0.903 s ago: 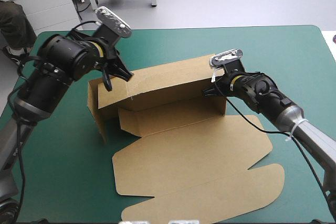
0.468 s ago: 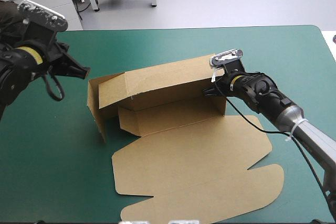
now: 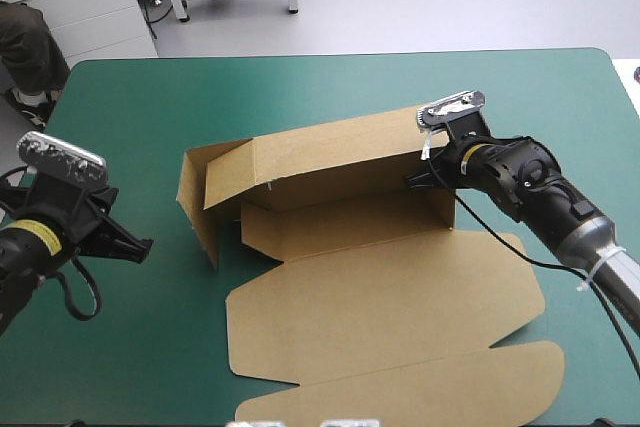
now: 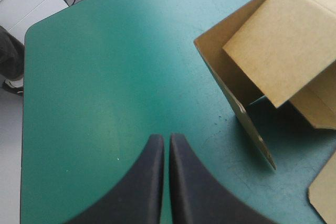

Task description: Fold the box

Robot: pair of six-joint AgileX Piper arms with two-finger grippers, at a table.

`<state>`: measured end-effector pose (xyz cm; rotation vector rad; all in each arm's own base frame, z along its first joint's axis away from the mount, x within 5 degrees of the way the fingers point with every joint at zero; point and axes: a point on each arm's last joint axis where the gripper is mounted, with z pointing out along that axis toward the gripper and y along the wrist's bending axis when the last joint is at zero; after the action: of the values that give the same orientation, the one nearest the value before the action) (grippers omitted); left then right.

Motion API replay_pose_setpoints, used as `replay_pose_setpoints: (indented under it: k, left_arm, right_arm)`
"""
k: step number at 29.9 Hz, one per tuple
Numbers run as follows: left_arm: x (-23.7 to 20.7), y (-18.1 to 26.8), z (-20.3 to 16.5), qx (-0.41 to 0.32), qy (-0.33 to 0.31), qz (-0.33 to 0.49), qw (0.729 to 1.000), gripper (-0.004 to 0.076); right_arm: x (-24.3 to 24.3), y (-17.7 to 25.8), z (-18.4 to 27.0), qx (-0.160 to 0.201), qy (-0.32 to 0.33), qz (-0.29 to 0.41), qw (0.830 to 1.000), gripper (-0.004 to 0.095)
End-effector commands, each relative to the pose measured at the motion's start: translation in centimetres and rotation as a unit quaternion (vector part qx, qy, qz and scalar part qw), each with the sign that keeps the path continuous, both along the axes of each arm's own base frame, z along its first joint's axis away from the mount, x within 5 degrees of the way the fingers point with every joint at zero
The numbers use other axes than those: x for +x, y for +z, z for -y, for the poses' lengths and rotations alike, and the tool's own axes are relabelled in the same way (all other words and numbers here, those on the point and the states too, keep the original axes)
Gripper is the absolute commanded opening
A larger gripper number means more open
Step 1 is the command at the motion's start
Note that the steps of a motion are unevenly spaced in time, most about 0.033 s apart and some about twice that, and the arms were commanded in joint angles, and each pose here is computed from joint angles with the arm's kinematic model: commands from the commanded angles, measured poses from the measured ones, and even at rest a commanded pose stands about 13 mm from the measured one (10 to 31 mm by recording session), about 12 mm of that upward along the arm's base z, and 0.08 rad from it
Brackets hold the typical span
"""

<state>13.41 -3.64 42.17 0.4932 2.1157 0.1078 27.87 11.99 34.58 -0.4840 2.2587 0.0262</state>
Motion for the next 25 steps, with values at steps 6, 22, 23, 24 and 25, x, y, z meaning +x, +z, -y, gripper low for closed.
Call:
replay_pose_setpoints:
  k: [6,22,23,24,25]
  left_arm:
    - [-1.2,0.2,-0.5,-0.016,-0.003,0.052,0.999,0.0013]
    - [-1.1,0.3,-0.5,-0.017,-0.005,0.059,0.998,0.0013]
    - [-1.1,0.3,-0.5,-0.017,-0.005,0.059,0.998,0.0013]
    - [-1.1,0.3,-0.5,-0.017,-0.005,0.059,0.998,0.0013]
    - [-1.1,0.3,-0.5,-0.017,-0.005,0.06,0.998,0.0013]
  right_arm:
    - [-1.9,3.2,0.9,-0.023,0.015,-0.056,0.998,-0.002]
    - [-0.4,-0.1,-0.2,-0.058,0.021,-0.18,0.982,-0.002]
    - [0.0,-0.6,-0.4,-0.058,0.019,-0.184,0.981,-0.002]
    - [0.5,-1.1,-0.6,-0.061,0.022,-0.185,0.981,-0.002]
    - [0.9,-1.6,-0.8,-0.062,0.021,-0.187,0.98,-0.002]
